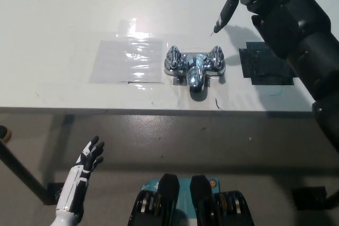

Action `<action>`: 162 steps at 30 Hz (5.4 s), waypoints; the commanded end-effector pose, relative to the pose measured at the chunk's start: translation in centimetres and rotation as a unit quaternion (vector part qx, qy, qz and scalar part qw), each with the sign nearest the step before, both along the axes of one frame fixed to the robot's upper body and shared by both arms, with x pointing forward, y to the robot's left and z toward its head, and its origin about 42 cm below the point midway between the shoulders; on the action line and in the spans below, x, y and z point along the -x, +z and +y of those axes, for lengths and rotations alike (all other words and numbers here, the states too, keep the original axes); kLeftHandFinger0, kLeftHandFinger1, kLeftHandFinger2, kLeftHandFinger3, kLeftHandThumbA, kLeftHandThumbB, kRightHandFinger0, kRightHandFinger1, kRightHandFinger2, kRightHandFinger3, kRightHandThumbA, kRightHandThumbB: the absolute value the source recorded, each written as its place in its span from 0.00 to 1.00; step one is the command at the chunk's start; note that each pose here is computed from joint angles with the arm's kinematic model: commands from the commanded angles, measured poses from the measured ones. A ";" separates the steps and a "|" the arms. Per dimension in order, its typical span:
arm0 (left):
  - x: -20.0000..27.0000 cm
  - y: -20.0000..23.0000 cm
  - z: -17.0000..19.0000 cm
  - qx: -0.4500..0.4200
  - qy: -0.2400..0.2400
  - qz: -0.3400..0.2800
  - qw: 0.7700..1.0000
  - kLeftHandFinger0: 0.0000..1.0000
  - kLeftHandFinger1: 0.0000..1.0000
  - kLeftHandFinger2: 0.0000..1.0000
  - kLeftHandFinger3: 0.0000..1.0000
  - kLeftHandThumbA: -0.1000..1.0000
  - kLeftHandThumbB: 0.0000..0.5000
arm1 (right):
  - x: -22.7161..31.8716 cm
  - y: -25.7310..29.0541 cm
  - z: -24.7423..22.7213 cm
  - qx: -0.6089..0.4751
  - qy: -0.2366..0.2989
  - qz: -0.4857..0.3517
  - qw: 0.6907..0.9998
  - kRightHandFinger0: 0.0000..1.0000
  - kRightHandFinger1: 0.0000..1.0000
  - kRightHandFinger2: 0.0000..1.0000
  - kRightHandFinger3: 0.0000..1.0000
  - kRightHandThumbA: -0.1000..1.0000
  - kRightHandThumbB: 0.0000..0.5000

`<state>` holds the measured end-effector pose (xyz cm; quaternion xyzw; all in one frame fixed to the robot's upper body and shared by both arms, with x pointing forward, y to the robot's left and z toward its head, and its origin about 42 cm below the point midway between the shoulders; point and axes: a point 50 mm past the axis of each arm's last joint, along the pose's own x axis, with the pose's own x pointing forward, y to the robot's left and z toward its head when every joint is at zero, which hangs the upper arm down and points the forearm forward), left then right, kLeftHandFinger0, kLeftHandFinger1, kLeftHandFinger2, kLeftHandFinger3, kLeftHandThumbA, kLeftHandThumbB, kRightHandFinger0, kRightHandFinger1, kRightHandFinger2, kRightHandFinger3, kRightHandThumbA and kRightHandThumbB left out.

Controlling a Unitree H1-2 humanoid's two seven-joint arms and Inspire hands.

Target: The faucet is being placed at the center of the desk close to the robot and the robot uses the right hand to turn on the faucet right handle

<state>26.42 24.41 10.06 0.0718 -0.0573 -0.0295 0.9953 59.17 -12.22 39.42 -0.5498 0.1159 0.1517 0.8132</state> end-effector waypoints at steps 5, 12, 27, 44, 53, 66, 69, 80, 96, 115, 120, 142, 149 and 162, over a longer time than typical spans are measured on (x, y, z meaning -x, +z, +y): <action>-0.4 1.4 0.0 -0.008 -0.008 -0.037 0.999 1.00 1.00 1.00 1.00 1.00 0.35 | -0.2 5.3 2.1 -0.040 0.014 -0.057 0.997 1.00 1.00 1.00 1.00 1.00 0.74; -0.4 1.4 0.0 -0.012 -0.010 -0.039 0.999 1.00 1.00 1.00 1.00 1.00 0.35 | -0.3 4.3 2.5 -0.024 0.020 -0.051 0.998 1.00 1.00 1.00 1.00 1.00 0.75; -0.5 1.5 0.0 -0.014 -0.011 -0.040 0.999 1.00 1.00 1.00 1.00 1.00 0.38 | -0.3 1.7 2.8 -0.009 0.019 -0.034 0.999 1.00 1.00 1.00 1.00 1.00 0.79; -0.6 1.7 0.3 -0.022 -0.011 -0.042 0.999 1.00 1.00 1.00 1.00 1.00 0.35 | -0.2 -2.0 2.2 0.013 0.002 -0.003 1.000 1.00 1.00 1.00 1.00 1.00 0.74; -0.8 1.8 0.2 -0.018 -0.011 -0.046 0.999 1.00 1.00 1.00 1.00 1.00 0.36 | -0.1 -3.6 1.9 0.016 0.012 0.004 1.000 1.00 1.00 1.00 1.00 1.00 0.71; -0.9 2.1 0.2 -0.016 -0.008 -0.045 0.999 1.00 1.00 1.00 1.00 1.00 0.36 | -0.1 -4.6 1.5 0.029 0.000 0.024 0.999 1.00 1.00 1.00 1.00 1.00 0.76; -1.0 2.2 0.3 -0.021 -0.009 -0.045 0.999 1.00 1.00 1.00 1.00 1.00 0.36 | -0.1 -4.7 1.4 0.041 0.006 0.028 0.999 1.00 1.00 1.00 1.00 1.00 0.70; -1.2 2.4 0.3 -0.022 -0.011 -0.054 0.998 1.00 1.00 1.00 1.00 1.00 0.30 | -0.2 -4.7 0.4 0.078 -0.010 0.020 0.997 1.00 1.00 1.00 1.00 1.00 0.80; -1.2 2.3 0.4 -0.023 -0.010 -0.050 0.998 1.00 1.00 1.00 1.00 1.00 0.34 | -0.7 -3.8 -3.4 0.160 -0.034 0.049 0.985 1.00 1.00 1.00 1.00 0.97 0.79; -1.2 2.2 0.4 -0.025 -0.011 -0.052 0.998 1.00 1.00 1.00 1.00 1.00 0.34 | -1.1 -3.1 -5.3 0.158 -0.069 0.006 0.985 1.00 1.00 1.00 1.00 0.79 0.80; -1.3 2.2 0.3 -0.024 -0.011 -0.050 0.998 1.00 1.00 1.00 1.00 1.00 0.37 | -1.1 -2.7 -5.7 0.158 -0.084 -0.012 0.984 1.00 1.00 1.00 1.00 0.77 0.80; -1.4 2.2 0.4 -0.026 -0.010 -0.051 0.998 1.00 1.00 1.00 1.00 1.00 0.33 | -1.4 -1.7 -9.6 0.157 -0.138 -0.067 0.976 1.00 1.00 1.00 1.00 0.53 0.82; -1.5 2.3 0.3 -0.023 -0.010 -0.053 0.998 1.00 1.00 1.00 1.00 1.00 0.31 | -1.4 -1.1 -10.9 0.186 -0.141 -0.068 0.970 1.00 1.00 1.00 1.00 0.55 0.81; -1.6 2.4 0.5 -0.030 -0.011 -0.052 0.998 1.00 1.00 1.00 1.00 1.00 0.32 | -1.2 2.2 -14.1 0.162 -0.138 -0.078 0.974 1.00 1.00 1.00 1.00 0.49 0.68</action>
